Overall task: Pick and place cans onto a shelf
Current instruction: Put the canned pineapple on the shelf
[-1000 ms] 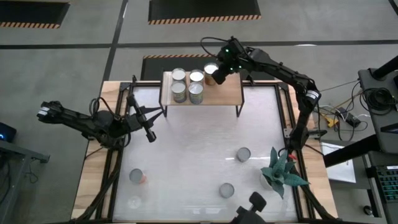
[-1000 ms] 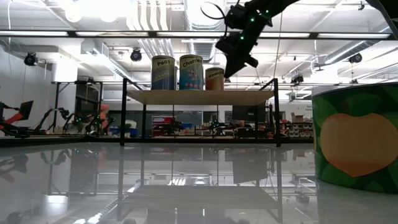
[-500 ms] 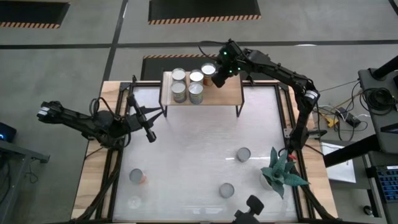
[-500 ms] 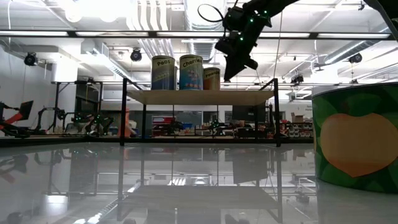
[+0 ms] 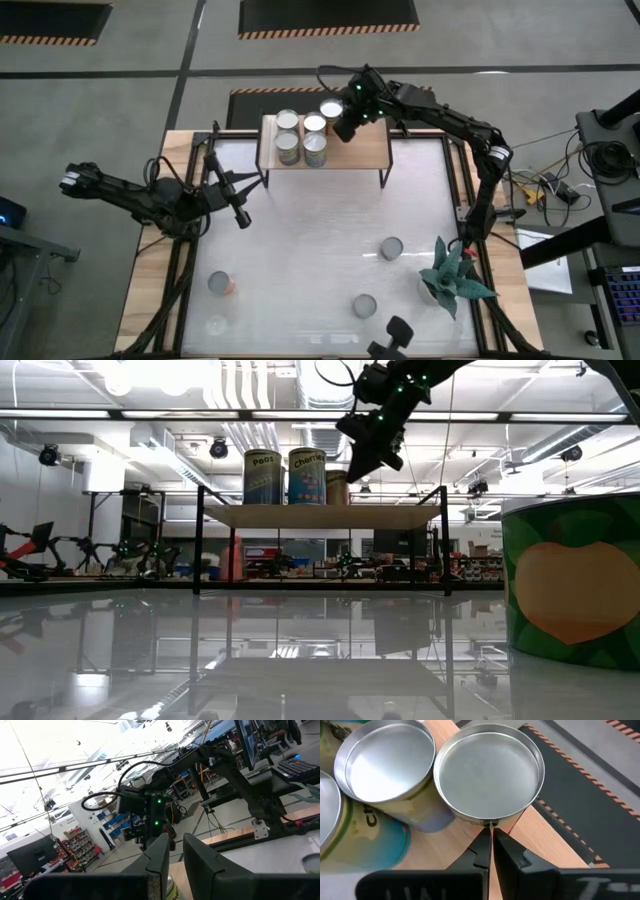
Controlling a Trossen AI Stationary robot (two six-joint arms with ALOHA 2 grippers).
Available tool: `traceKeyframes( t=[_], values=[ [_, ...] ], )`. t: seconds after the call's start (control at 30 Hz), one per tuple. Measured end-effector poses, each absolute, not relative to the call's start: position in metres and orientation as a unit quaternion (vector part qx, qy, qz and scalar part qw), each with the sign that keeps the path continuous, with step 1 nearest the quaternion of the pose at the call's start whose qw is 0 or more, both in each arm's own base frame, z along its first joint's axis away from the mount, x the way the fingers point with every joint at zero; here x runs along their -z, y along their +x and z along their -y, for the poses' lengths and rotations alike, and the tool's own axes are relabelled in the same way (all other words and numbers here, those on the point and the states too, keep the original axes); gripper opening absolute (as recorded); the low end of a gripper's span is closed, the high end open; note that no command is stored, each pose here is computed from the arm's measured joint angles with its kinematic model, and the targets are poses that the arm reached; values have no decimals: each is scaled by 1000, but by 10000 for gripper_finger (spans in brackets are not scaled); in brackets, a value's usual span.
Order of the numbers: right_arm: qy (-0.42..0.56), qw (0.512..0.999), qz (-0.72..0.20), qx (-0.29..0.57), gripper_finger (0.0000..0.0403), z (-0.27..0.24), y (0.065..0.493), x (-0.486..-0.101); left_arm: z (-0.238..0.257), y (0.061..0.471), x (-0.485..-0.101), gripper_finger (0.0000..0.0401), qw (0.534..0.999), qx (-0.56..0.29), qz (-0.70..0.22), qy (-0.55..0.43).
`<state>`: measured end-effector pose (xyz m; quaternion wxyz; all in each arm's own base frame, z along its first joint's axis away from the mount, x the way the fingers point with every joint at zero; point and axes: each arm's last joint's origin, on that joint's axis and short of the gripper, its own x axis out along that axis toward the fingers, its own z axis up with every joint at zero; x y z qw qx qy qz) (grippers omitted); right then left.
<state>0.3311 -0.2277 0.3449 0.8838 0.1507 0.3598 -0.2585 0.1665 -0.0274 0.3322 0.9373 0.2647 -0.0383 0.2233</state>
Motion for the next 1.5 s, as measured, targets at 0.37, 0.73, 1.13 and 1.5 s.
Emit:
traceKeyframes(
  t=[0.37, 0.73, 1.13, 1.5],
  values=[
    [148, 878, -373, 260, 9, 227, 327, -347, 27, 167, -331, 37, 937, -222, 35, 267],
    [134, 870, -364, 304, 9, 251, 335, -329, 27, 167, -331, 37, 937, -222, 34, 267],
    [144, 888, -341, 275, 9, 252, 343, -326, 27, 167, -331, 37, 937, -222, 33, 269],
    [124, 898, -323, 272, 9, 253, 346, -330, 27, 167, -331, 37, 937, -221, 31, 270]
  ],
)
